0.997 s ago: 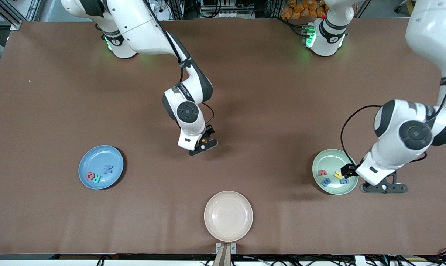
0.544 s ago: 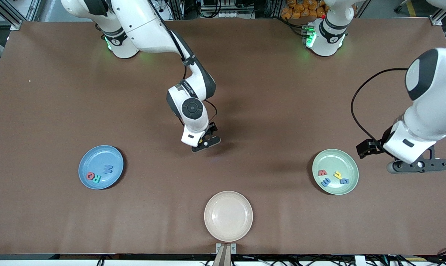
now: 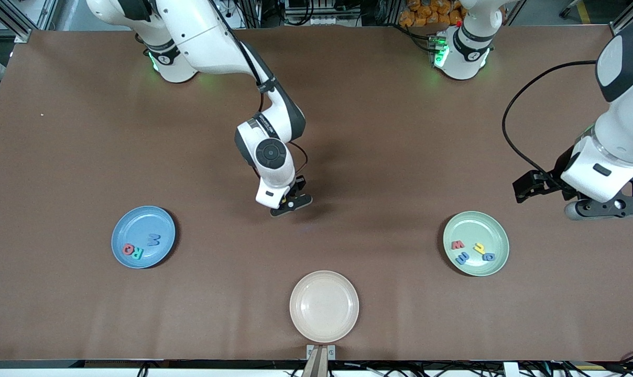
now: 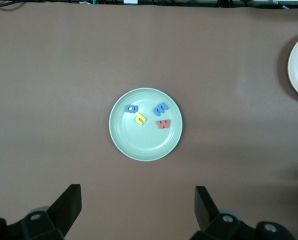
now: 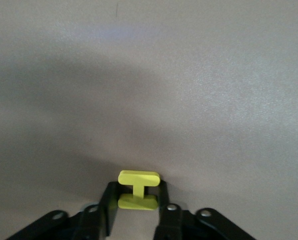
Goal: Sort uppercase to blue plate, lowercase to green plate
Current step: 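Release the yellow H on the blue plate while the left gripper withdraws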
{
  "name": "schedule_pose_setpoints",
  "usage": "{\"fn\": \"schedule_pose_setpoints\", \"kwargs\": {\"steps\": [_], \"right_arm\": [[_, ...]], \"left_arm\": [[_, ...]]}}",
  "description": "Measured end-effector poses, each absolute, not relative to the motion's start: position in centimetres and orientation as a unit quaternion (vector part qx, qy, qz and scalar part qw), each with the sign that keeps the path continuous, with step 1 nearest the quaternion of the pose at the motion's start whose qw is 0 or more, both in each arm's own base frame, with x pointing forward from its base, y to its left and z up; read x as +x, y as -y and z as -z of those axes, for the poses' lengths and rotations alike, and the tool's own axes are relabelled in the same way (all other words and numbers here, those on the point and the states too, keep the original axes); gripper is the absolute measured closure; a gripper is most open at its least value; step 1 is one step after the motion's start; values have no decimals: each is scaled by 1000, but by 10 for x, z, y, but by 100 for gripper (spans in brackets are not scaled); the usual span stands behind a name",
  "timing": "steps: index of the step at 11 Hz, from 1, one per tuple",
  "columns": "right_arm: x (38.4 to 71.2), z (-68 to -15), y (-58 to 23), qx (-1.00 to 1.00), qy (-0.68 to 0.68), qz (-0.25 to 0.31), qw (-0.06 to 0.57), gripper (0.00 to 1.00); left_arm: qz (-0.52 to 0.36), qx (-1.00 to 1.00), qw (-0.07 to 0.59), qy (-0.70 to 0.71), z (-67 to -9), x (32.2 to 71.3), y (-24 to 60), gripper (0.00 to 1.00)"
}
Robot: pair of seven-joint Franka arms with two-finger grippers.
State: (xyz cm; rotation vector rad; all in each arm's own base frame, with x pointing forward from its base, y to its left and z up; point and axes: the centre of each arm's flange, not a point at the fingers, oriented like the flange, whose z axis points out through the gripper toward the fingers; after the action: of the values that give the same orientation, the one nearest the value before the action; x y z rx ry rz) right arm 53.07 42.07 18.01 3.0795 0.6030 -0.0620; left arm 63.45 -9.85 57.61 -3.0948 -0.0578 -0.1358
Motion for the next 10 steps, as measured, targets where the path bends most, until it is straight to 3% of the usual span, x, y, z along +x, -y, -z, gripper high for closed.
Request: {"fn": "schedule_pose_setpoints", "kwargs": {"steps": [6,10], "right_arm": [[557,-194,-394,986,-166,6,-2,65],[620,-242,-301,993,-116,-16,-13,65]], "left_arm": [[52,-998,20,21,-595,625,101,0],[17,-999,32,25,-596,613,96,0]]}}
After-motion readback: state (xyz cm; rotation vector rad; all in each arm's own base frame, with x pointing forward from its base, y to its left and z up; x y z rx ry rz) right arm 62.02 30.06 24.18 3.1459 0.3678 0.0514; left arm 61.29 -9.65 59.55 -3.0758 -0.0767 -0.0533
